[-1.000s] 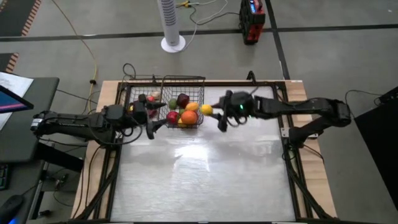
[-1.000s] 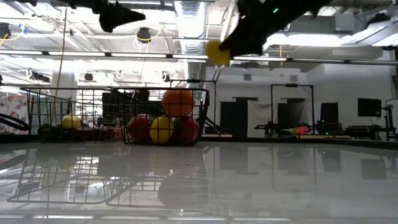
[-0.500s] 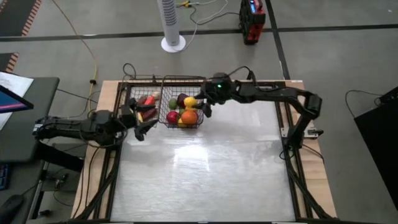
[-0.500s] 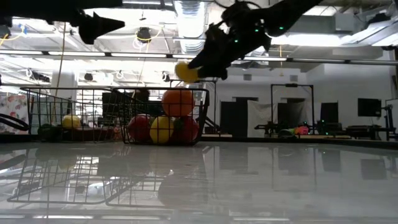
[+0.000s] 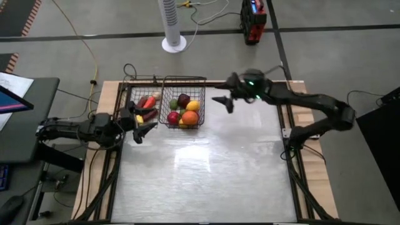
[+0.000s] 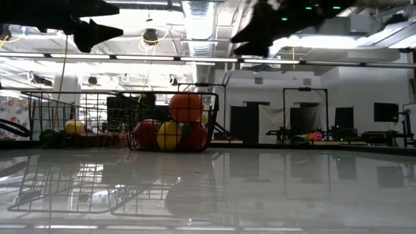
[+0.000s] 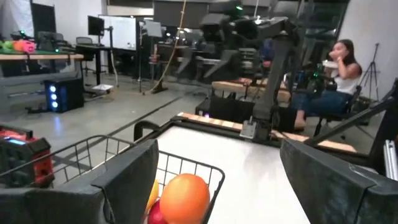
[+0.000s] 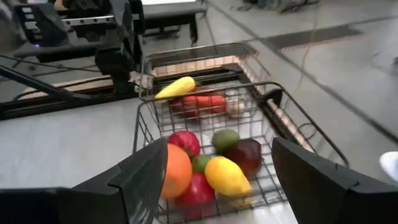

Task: Sort produce into baskets
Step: Return to Home Position

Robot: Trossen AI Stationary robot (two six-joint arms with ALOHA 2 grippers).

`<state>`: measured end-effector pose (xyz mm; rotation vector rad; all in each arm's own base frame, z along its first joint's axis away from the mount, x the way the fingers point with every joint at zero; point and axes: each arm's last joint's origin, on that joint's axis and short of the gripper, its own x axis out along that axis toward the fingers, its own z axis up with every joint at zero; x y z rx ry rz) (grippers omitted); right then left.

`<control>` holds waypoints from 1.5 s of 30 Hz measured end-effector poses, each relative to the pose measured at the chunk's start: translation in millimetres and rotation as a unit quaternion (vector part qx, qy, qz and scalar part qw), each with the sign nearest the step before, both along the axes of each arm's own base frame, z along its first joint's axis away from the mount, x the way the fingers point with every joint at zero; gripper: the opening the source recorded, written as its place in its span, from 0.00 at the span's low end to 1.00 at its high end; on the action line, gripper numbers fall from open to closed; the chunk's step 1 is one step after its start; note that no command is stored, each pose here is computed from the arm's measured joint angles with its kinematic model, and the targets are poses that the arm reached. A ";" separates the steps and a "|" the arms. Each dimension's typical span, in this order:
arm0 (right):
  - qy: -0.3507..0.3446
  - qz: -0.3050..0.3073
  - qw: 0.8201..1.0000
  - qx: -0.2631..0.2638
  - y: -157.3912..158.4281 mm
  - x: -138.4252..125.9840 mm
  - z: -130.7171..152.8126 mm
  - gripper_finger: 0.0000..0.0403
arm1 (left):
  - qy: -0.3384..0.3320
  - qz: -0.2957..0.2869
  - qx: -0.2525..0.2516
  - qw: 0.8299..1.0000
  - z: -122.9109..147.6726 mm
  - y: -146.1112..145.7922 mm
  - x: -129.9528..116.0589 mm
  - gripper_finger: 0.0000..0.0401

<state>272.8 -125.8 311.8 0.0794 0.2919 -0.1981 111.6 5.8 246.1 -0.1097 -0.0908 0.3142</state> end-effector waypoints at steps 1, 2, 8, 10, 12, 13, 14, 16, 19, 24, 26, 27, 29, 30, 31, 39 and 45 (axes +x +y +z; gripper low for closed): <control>-0.009 -0.004 1.000 -0.006 5.6 -8.5 -3.6 0.78 | 0.001 0.001 0.001 1.000 -0.2 -0.4 0.1 0.81; -0.015 -0.008 1.000 -0.009 11.1 -16.8 -7.2 0.78 | 0.003 0.001 0.001 1.000 -0.5 -0.8 0.5 0.81; -0.050 -0.040 0.997 -0.032 36.5 -59.4 -24.9 0.78 | 0.012 -0.010 0.003 1.000 -2.2 -4.6 3.1 0.81; -0.061 -0.042 0.997 -0.031 42.3 -70.3 -31.6 0.78 | 0.015 -0.015 0.004 1.000 -2.5 -5.7 3.2 0.81; -0.081 -0.044 0.995 -0.035 46.8 -81.1 -33.8 0.78 | 0.021 -0.019 0.005 1.000 -3.6 -6.5 3.3 0.81; -0.092 -0.050 0.994 -0.036 49.0 -87.3 -35.2 0.78 | 0.019 -0.025 0.005 0.999 -4.8 -7.0 4.0 0.81; -0.097 -0.057 0.993 -0.037 51.0 -93.0 -37.6 0.78 | 0.011 -0.035 0.004 0.999 -7.5 -7.9 5.2 0.81; -0.098 -0.073 0.992 -0.039 54.5 -103.4 -44.7 0.78 | -0.004 -0.054 0.004 0.999 -16.4 -9.2 6.6 0.81; -0.108 -0.092 0.989 -0.030 59.6 -117.6 -57.3 0.78 | 0.003 -0.062 -0.004 0.998 -32.7 -9.7 7.9 0.81; -0.128 -0.111 0.985 -0.025 67.1 -137.5 -71.8 0.78 | 0.017 -0.069 -0.004 0.997 -42.3 -10.7 7.8 0.81; -0.120 -0.113 0.986 -0.017 69.9 -144.0 -79.0 0.78 | 0.012 -0.074 0.006 0.997 -40.8 -11.6 6.1 0.81; -0.121 -0.115 0.986 -0.010 71.1 -146.9 -81.5 0.78 | 0.012 -0.075 0.009 0.997 -40.7 -11.8 4.9 0.81; -0.133 -0.117 0.984 0.001 73.6 -152.6 -85.9 0.78 | 0.020 -0.078 0.010 0.997 -42.2 -11.9 2.2 0.81; -0.143 -0.118 0.983 0.007 74.8 -155.4 -88.0 0.78 | 0.023 -0.081 0.007 0.996 -43.6 -11.9 0.8 0.81; -0.149 -0.119 0.982 0.012 75.9 -157.9 -90.8 0.78 | 0.023 -0.088 0.004 0.996 -46.3 -12.2 -0.2 0.81; -0.174 -0.138 0.973 0.069 80.1 -169.1 -121.7 0.78 | 0.034 -0.144 -0.027 0.989 -78.2 -14.6 -5.9 0.81; -0.175 -0.154 0.955 0.181 82.0 -170.7 -141.7 0.78 | 0.024 -0.163 -0.012 0.986 -76.8 -15.2 -10.7 0.81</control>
